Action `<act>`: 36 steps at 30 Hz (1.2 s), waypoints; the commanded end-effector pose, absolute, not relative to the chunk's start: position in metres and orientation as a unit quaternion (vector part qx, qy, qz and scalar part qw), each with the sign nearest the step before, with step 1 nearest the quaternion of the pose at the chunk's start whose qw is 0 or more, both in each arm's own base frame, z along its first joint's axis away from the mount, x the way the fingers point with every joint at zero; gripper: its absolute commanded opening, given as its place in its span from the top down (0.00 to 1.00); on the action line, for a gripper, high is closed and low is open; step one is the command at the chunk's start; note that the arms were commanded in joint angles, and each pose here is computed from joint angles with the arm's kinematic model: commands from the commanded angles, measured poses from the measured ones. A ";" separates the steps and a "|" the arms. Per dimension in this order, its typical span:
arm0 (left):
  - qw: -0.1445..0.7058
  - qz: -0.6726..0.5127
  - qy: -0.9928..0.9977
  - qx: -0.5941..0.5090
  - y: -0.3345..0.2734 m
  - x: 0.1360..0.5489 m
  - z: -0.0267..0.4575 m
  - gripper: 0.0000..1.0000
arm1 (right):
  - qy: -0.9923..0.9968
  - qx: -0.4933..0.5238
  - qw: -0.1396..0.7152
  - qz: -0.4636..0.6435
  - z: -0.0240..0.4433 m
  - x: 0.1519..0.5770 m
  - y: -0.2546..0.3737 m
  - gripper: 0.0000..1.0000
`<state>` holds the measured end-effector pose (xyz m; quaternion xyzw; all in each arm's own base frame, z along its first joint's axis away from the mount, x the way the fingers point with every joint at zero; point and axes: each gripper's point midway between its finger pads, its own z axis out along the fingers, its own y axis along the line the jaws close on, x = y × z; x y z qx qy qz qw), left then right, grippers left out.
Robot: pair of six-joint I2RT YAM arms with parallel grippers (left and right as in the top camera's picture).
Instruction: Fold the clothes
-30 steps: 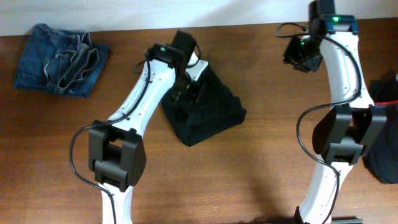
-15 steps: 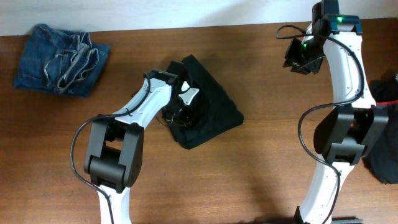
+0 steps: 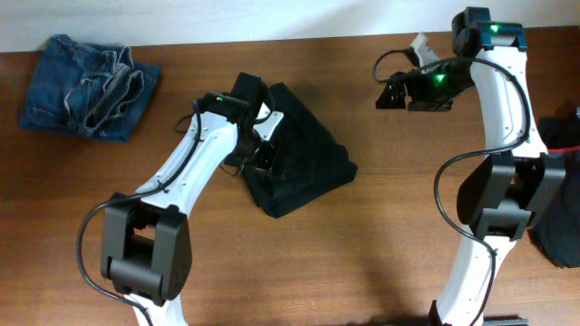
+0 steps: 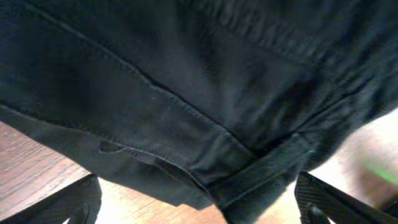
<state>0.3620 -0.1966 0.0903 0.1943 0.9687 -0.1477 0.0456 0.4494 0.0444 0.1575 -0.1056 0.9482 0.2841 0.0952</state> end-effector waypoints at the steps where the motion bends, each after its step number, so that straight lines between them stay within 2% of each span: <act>1: 0.059 -0.131 0.980 0.139 -0.182 0.372 0.098 0.01 | 0.915 -0.206 0.097 0.332 0.148 0.439 0.079 0.01; 6: 0.052 -0.132 0.986 0.087 -0.169 0.376 0.097 0.01 | 0.886 -0.267 0.075 0.372 0.126 0.426 0.119 0.01; 14: 0.037 -0.128 0.991 0.002 -0.152 0.382 0.082 0.01 | 0.869 -0.321 0.056 0.373 0.089 0.426 0.160 0.01; 23: 0.024 -0.176 0.984 -0.013 -0.163 0.371 0.040 0.01 | 0.864 -0.314 0.037 0.393 0.050 0.429 0.169 0.01; 31: 0.037 -0.183 0.982 -0.025 -0.163 0.376 0.035 0.01 | 0.847 -0.298 0.039 0.439 0.044 0.430 0.181 0.01; 36: 0.025 -0.172 0.981 -0.087 -0.147 0.373 0.023 0.01 | 0.846 -0.294 0.037 0.444 0.044 0.430 0.182 0.01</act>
